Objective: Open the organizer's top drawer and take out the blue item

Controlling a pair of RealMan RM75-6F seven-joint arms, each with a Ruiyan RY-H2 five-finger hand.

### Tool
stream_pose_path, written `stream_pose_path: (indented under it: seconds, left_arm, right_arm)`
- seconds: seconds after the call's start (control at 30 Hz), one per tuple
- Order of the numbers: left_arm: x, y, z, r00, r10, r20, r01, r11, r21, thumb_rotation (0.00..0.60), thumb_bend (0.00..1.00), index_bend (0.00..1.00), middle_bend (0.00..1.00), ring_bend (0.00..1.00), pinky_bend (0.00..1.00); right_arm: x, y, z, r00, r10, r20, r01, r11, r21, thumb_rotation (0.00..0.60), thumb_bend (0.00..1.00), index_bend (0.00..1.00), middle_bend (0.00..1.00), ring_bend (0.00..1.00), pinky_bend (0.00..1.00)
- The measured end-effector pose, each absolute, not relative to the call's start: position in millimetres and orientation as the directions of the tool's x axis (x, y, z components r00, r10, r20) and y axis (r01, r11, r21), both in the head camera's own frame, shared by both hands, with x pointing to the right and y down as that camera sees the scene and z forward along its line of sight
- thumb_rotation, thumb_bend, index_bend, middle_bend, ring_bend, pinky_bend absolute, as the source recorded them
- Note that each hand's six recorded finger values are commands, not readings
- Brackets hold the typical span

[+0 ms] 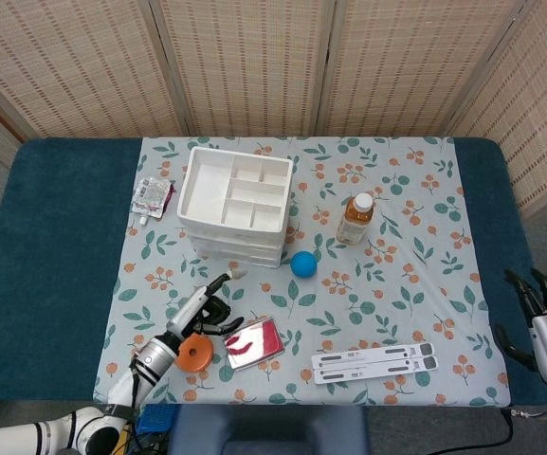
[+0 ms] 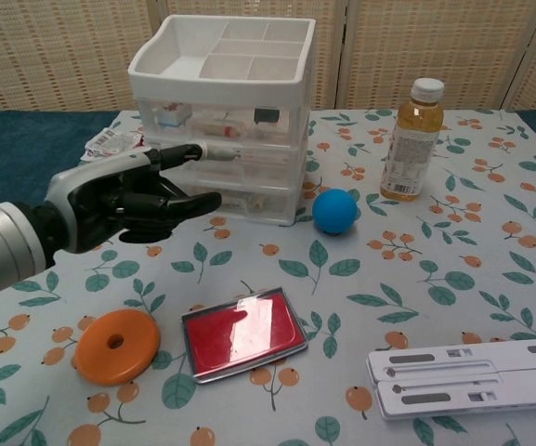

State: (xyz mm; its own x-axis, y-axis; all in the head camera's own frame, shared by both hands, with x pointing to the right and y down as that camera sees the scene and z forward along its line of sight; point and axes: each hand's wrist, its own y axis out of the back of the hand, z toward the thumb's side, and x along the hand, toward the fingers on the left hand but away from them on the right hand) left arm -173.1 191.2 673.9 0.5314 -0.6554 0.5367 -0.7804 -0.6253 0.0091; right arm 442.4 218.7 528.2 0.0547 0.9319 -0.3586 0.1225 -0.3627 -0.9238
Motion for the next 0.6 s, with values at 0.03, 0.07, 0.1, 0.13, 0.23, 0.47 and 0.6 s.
stream_pose_path:
  seconds: [0.03,0.07,0.1,0.13,0.23,0.47,0.6]
  left_arm:
    - [-168.9,191.5,675.3,0.529,-0.654,0.540,-0.794,-0.606,0.044,0.600,0.27,0.11,0.95,1.00,1.00]
    - [-163.9,191.9,677.1,0.527,-0.652,0.545,-0.809,-0.581,0.087,0.600,0.27,0.11,0.95,1.00,1.00]
    - [-160.5,192.2,678.1,0.527,-0.649,0.548,-0.817,-0.564,0.117,0.600,0.27,0.11,0.95,1.00,1.00]
    - [-157.5,192.5,679.1,0.527,-0.647,0.551,-0.824,-0.547,0.146,0.600,0.27,0.10,0.95,1.00,1.00]
    - [-148.7,192.7,683.1,0.527,-0.634,0.566,-0.841,-0.485,0.240,0.600,0.27,0.09,0.95,1.00,1.00]
    - [-135.0,183.6,692.4,0.498,-0.641,0.584,-0.867,-0.378,0.325,0.600,0.27,0.09,0.95,1.00,1.00]
    - [-137.9,176.6,696.7,0.468,-0.651,0.598,-0.884,-0.326,0.336,0.600,0.27,0.09,0.95,1.00,1.00]
  right_arm:
    - [442.5,219.0,528.4,0.053,0.932,-0.359,0.123,-0.363,-0.924,0.600,0.40,0.05,0.19,0.08,0.10]
    - [442.6,219.3,528.6,0.052,0.932,-0.360,0.123,-0.363,-0.924,0.600,0.40,0.05,0.19,0.08,0.10]
    - [442.5,219.5,528.8,0.052,0.931,-0.360,0.123,-0.364,-0.923,0.600,0.40,0.05,0.19,0.08,0.10]
    - [442.3,219.6,529.0,0.052,0.931,-0.361,0.122,-0.365,-0.923,0.600,0.40,0.05,0.19,0.08,0.10]
    - [441.9,219.5,529.3,0.053,0.930,-0.363,0.120,-0.366,-0.923,0.600,0.40,0.05,0.19,0.08,0.10]
    - [441.9,219.6,529.0,0.048,0.931,-0.363,0.121,-0.366,-0.923,0.600,0.40,0.05,0.19,0.08,0.10]
    - [442.9,220.0,528.0,0.043,0.932,-0.361,0.119,-0.363,-0.924,0.600,0.40,0.05,0.19,0.08,0.10]
